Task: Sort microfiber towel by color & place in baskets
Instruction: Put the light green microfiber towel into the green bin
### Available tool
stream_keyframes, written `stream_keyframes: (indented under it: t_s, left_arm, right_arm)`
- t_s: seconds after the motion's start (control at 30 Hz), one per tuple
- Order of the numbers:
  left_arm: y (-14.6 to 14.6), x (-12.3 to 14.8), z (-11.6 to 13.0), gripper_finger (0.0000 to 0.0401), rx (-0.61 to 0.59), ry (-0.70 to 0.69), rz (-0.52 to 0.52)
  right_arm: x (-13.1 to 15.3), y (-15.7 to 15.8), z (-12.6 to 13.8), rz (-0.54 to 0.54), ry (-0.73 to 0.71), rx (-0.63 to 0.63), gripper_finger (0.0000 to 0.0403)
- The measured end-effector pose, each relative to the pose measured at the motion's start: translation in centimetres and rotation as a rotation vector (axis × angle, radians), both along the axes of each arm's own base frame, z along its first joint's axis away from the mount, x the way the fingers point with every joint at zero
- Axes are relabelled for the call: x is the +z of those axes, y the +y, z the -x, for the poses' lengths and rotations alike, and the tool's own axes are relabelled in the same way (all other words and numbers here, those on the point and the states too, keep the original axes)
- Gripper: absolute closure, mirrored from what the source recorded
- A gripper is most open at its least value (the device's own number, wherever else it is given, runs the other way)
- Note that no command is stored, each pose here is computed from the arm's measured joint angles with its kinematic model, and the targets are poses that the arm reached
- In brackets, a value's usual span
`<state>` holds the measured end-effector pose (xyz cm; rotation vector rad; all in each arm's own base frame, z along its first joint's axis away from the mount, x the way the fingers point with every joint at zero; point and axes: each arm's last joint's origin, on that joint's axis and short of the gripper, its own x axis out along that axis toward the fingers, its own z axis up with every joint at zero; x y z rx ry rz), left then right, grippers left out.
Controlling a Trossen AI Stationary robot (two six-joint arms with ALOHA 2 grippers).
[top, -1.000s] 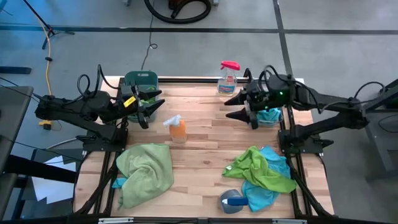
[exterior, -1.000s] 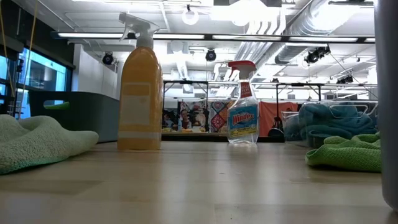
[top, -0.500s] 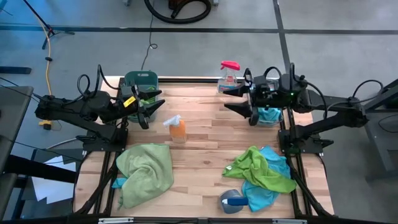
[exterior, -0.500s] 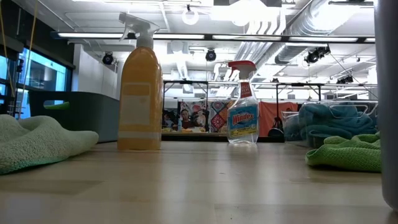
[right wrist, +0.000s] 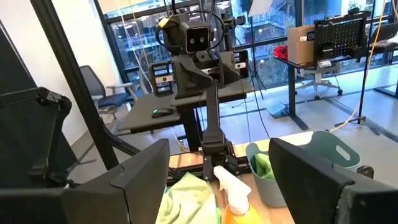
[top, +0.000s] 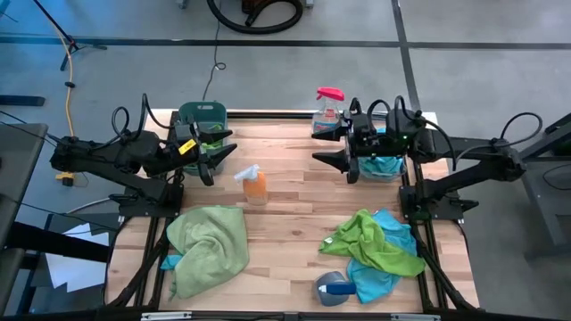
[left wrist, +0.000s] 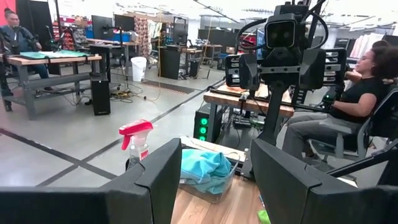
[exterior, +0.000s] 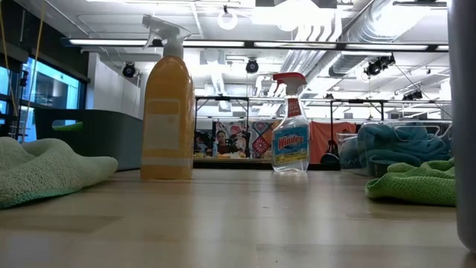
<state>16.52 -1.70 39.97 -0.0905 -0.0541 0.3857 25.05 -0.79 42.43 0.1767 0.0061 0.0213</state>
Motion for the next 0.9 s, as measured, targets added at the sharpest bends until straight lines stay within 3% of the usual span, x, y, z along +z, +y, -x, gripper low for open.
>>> stream_keyframes:
  t_s: [0.77,0.9]
  left_arm:
    - [-0.01,0.0,-0.01,0.0219,-0.004,-0.001,0.002]
    - [-0.32,0.01,-0.1,0.0219,-0.115,-0.002,-0.003]
  right_arm:
    - [0.06,0.01,0.1,0.054,-0.003,0.003,0.0132]
    - [0.02,0.01,0.1,0.09,0.0,0.004,0.0132]
